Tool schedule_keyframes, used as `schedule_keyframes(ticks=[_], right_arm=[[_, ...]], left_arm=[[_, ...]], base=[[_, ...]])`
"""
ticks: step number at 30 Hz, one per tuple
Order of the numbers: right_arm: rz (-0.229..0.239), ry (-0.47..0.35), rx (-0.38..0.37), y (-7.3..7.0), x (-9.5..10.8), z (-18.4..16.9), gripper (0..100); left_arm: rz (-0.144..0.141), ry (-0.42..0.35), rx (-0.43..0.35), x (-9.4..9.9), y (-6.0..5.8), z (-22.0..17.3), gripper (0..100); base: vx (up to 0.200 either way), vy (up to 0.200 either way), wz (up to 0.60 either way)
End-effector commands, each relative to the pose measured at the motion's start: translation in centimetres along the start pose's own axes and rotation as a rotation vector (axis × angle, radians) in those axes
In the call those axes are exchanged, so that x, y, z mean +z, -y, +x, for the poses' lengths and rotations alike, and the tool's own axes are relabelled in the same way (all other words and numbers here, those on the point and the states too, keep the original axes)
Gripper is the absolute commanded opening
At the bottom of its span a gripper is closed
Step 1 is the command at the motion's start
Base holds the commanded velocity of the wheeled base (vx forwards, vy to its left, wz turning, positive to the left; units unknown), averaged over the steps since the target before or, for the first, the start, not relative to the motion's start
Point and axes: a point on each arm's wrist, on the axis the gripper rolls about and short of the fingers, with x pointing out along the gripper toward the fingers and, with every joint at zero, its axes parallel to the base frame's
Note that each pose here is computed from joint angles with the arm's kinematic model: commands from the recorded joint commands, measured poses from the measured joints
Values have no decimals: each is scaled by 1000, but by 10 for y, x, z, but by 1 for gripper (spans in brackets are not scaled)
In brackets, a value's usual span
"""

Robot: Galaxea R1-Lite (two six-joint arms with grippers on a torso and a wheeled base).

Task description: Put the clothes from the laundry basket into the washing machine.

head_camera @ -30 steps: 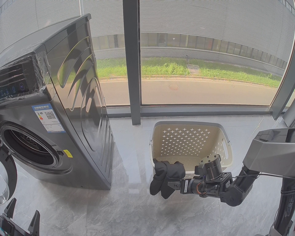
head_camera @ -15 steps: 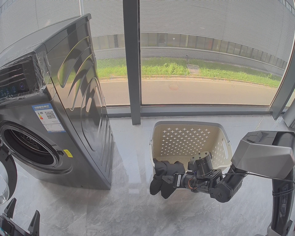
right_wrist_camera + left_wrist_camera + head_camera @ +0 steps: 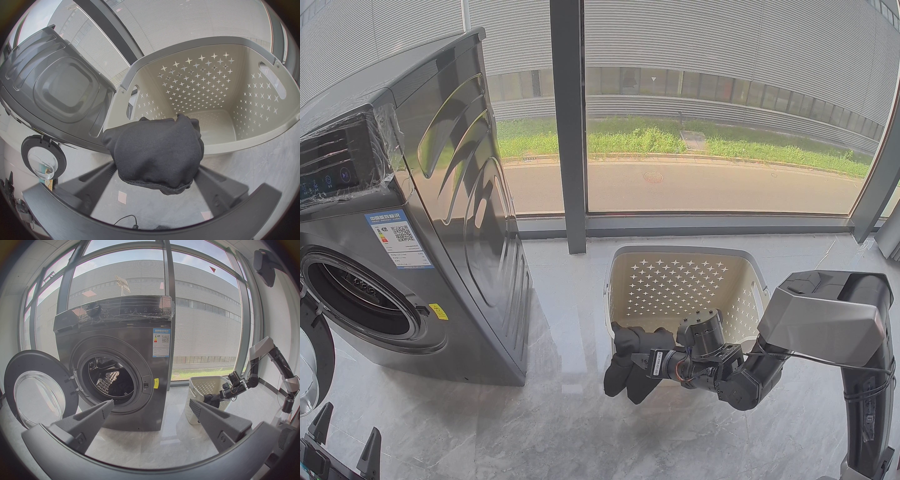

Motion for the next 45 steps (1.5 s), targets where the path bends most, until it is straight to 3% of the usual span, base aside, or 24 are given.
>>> schedule_keyframes(ticks=[1,15,22,29,34,37,38,40,45], right_arm=[[-1,1,2,-1,0,0,0],[-5,-11,3,-3,-3,-11,0],[-33,86,70,-17,18,-60,0],[-69,127,90,-18,26,-105,0],[-79,209,140,-23,35,-136,0],[-109,232,148,-22,36,-148,0],[-159,231,142,-19,32,-155,0],[-198,254,152,-18,31,-164,0],[-222,343,192,-21,36,-181,0]], left_arm=[[-2,-1,1,-5,0,0,100],[-10,-1,4,-5,0,0,100],[-10,-1,2,-5,0,0,100],[-10,-1,2,-5,0,0,100],[-10,-1,2,-5,0,0,100],[-10,-1,1,-5,0,0,100],[-10,-1,1,-5,0,0,100],[-11,-1,1,-5,0,0,100],[-11,-1,1,-5,0,0,100]], base=[[0,0,0],[0,0,0],[0,0,0],[0,0,0],[0,0,0],[0,0,0],[0,0,0],[0,0,0],[0,0,0]])
